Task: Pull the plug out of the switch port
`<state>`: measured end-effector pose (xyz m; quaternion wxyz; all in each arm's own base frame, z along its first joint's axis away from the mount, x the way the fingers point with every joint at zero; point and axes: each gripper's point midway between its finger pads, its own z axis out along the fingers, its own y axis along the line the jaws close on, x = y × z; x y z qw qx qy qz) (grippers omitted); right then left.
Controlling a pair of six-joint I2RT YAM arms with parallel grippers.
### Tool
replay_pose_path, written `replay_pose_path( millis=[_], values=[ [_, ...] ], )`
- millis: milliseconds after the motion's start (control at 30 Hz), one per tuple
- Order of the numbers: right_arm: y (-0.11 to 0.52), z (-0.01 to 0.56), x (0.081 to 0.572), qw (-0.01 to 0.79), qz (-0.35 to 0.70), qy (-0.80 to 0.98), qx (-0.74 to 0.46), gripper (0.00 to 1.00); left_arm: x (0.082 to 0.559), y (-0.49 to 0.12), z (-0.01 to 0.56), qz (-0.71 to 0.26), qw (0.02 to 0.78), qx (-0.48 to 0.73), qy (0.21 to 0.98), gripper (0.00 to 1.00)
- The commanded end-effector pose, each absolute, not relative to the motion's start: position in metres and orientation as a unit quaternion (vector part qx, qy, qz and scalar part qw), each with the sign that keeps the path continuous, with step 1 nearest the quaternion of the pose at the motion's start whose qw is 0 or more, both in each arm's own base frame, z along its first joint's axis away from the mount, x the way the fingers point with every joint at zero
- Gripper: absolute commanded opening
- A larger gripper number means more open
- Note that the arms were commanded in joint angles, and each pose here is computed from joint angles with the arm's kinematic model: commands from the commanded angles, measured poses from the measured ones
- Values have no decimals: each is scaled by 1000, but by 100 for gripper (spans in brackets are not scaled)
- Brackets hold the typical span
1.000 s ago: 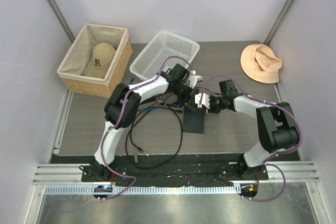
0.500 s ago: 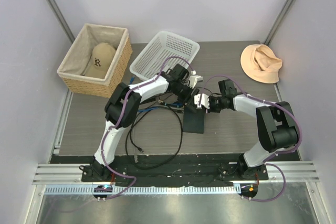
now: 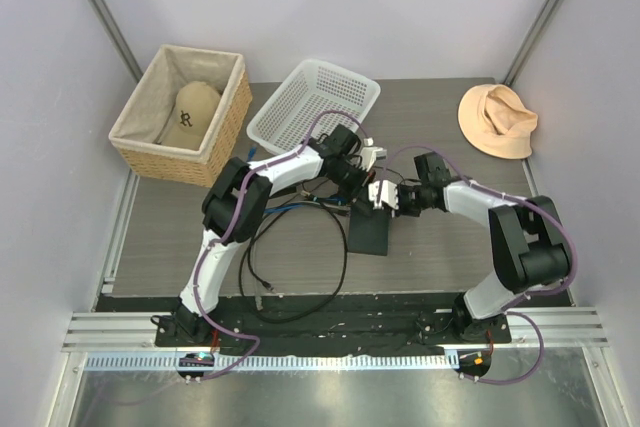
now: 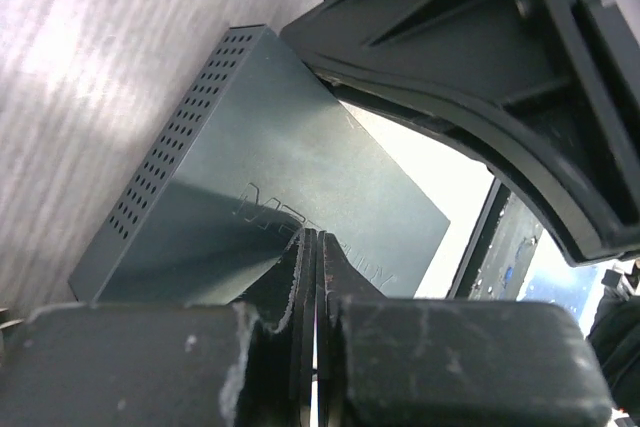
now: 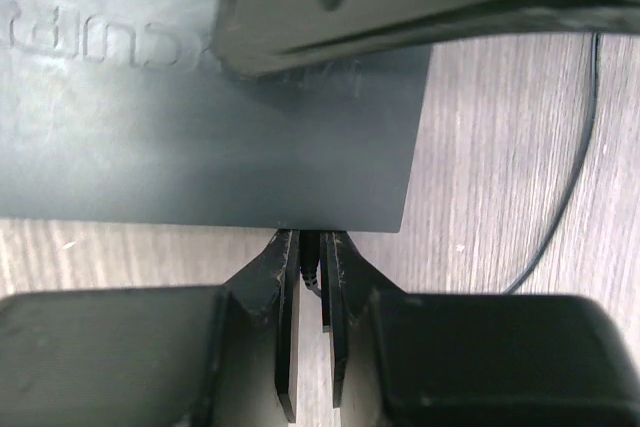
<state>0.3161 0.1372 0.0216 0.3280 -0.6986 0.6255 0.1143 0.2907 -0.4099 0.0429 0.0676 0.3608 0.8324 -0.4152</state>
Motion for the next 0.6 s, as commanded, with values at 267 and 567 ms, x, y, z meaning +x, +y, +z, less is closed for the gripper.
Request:
replay_pose_path(
  millis=[267, 567],
  values=[
    [124, 11, 308, 280, 79, 666, -687, 1, 287, -347, -58, -237, 9, 359, 903, 0],
    [126, 2, 291, 278, 74, 674, -680, 1, 280, -341, -69, -229, -7, 357, 906, 0]
  ],
)
